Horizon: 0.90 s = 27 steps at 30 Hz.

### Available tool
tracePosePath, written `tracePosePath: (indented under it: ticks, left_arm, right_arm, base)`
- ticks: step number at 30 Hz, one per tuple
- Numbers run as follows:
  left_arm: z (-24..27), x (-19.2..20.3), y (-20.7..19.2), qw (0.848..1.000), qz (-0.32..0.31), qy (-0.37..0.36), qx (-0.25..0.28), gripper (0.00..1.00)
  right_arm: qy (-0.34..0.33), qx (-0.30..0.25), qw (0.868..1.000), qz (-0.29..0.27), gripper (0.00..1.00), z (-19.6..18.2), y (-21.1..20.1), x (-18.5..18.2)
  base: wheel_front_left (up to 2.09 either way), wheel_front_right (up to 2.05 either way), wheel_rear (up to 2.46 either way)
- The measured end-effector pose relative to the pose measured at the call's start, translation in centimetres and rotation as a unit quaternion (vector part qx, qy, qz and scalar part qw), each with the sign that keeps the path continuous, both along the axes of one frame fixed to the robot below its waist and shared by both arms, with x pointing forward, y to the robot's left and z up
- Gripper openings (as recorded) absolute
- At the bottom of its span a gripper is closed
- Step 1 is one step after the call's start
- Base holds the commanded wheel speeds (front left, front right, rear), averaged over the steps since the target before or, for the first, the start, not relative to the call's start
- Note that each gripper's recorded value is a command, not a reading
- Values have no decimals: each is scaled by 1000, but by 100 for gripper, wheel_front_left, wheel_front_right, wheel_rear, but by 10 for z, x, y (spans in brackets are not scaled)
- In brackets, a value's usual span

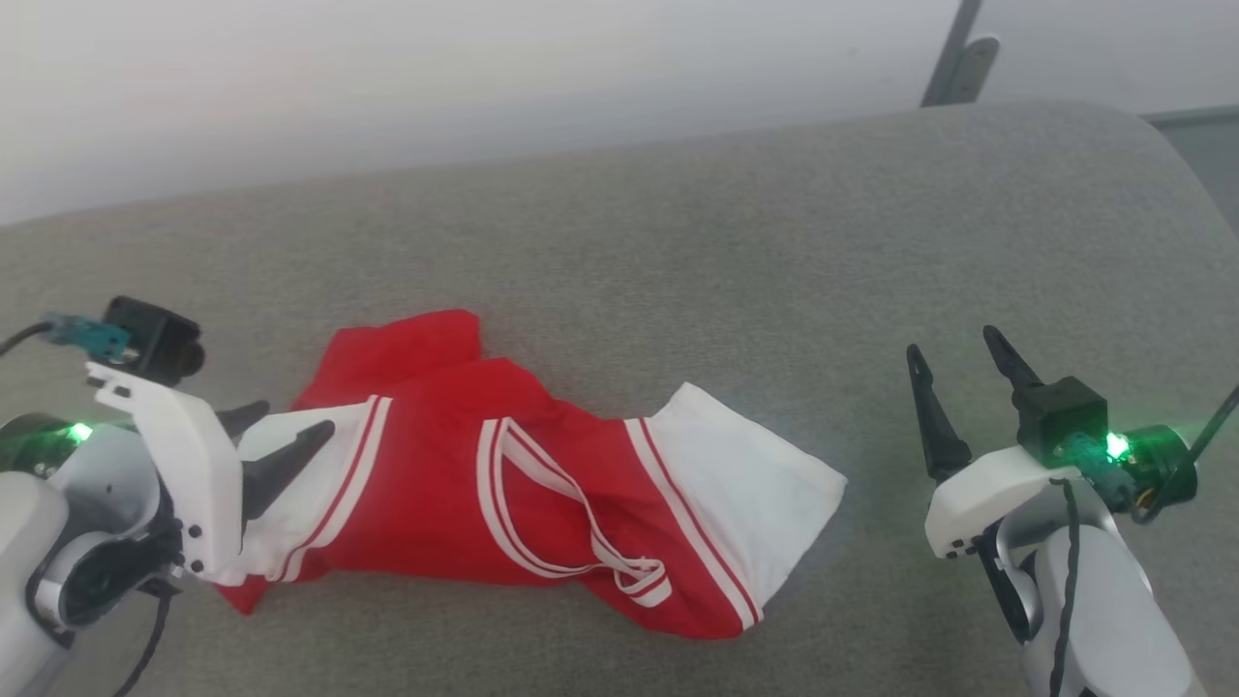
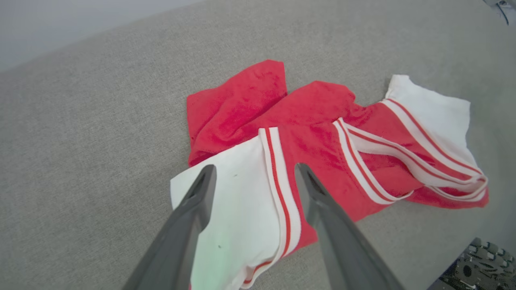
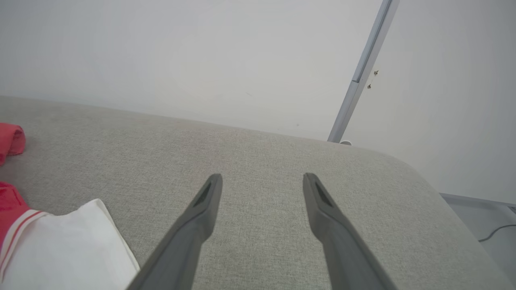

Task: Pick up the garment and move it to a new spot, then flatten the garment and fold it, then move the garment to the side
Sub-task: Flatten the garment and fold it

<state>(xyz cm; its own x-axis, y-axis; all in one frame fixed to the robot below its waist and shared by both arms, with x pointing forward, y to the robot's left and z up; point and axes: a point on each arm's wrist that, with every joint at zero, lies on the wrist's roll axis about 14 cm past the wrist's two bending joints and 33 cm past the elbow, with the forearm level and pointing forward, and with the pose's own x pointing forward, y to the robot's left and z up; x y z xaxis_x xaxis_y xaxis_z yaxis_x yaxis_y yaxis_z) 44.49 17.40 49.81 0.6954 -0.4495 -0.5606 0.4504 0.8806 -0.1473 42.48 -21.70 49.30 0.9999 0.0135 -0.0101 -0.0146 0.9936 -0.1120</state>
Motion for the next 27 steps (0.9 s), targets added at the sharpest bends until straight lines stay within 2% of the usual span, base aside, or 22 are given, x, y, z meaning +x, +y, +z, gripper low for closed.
tracePosePath:
  ticks: [3, 9, 17, 24, 27]
  left_arm:
    - [-10, 5, -3, 999, -13, 11, 29, 100]
    - [-38, 19, 12, 996, 1, 44, 79, 100]
    - [-69, 29, 25, 992, 25, 86, 92, 100]
    - [-81, 26, 32, 988, 48, 124, 82, 100]
    - [-83, 22, 33, 985, 56, 141, 77, 94]
  right_arm:
    - [3, -1, 1000, -5, 100, -2, -4, -2]
    - [8, 0, 1000, -17, 100, -6, -12, -3]
    - [20, -1, 999, -35, 100, -14, -25, -6]
    - [22, -3, 999, -36, 100, -16, -25, -4]
    - [22, -3, 999, -33, 100, -16, -23, -3]
  base:
    - [0, 0, 0]
    - [0, 0, 0]
    - [0, 0, 0]
    - [0, 0, 0]
    - [0, 0, 0]
